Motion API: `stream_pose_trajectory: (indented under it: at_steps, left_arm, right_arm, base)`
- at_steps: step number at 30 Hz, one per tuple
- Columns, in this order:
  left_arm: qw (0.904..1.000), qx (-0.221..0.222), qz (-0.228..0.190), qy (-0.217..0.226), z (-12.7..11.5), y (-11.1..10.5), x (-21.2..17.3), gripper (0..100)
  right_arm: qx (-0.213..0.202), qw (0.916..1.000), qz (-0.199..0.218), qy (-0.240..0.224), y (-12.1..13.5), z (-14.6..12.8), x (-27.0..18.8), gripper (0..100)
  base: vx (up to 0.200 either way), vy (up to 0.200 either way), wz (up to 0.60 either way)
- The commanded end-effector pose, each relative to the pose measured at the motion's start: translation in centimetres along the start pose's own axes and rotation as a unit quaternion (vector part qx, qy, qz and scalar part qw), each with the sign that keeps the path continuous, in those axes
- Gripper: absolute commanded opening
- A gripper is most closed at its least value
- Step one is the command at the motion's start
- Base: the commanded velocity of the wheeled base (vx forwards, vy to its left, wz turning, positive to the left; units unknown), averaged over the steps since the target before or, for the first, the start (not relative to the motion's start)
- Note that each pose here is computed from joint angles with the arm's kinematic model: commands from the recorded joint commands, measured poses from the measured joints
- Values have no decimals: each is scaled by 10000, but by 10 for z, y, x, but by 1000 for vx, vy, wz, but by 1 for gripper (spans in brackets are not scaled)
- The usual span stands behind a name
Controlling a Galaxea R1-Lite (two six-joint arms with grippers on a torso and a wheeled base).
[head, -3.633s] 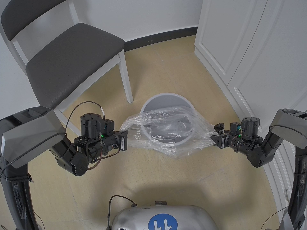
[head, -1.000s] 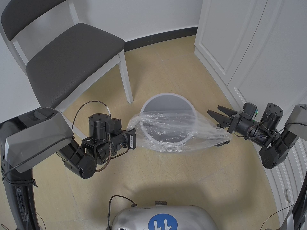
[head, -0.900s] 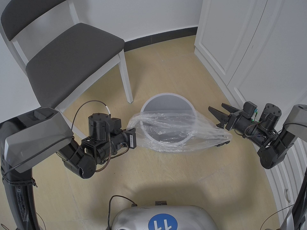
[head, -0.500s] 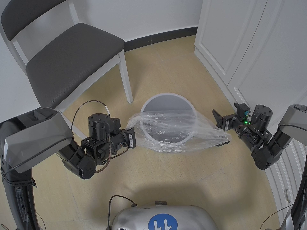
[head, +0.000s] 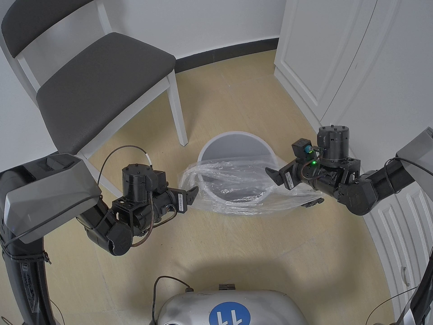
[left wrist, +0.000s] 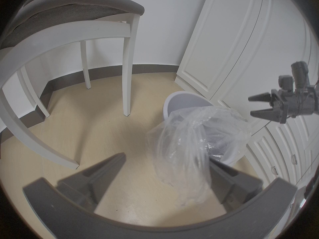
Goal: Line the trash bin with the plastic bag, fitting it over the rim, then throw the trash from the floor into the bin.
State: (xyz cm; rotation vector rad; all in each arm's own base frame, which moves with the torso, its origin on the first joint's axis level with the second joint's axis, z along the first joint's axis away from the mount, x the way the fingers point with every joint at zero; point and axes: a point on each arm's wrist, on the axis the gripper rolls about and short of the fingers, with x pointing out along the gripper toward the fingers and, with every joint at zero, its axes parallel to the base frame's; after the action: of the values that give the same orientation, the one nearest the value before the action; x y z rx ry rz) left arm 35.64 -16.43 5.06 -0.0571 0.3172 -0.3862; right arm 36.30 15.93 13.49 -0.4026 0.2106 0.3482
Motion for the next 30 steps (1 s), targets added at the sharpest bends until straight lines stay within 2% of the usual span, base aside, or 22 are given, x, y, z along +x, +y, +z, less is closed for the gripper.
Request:
stream_pose_trajectory:
  at_steps: [1, 2, 6, 17, 25, 30]
  left_arm:
    - [10000, -5, 47, -14, 3, 2, -3, 100]
    - [10000, -5, 48, -6, 2, 2, -3, 100]
    - [10000, 3, 50, 9, 1, 2, -2, 100]
    - [10000, 1, 42, -52, 5, 2, -4, 100]
    - [9999, -18, 78, -64, 6, 5, -4, 100]
    - [10000, -17, 78, -56, 5, 5, -4, 100]
  right_arm:
    - [-684, 9968, 357, -203, 18, 8, 10, 100]
    - [-852, 9943, 588, -261, 23, 7, 11, 100]
    - [-926, 9919, 829, -247, 38, 6, 16, 100]
    - [-921, 9925, 802, -83, 45, -12, 53, 100]
    - [-974, 9914, 868, -117, 43, -1, 24, 100]
    - [-1210, 9885, 903, -20, 44, -10, 22, 100]
  base:
    - [0, 0, 0]
    - [0, 0, 0]
    - [0, 0, 0]
    - [0, 0, 0]
    - [0, 0, 0]
    - [0, 0, 0]
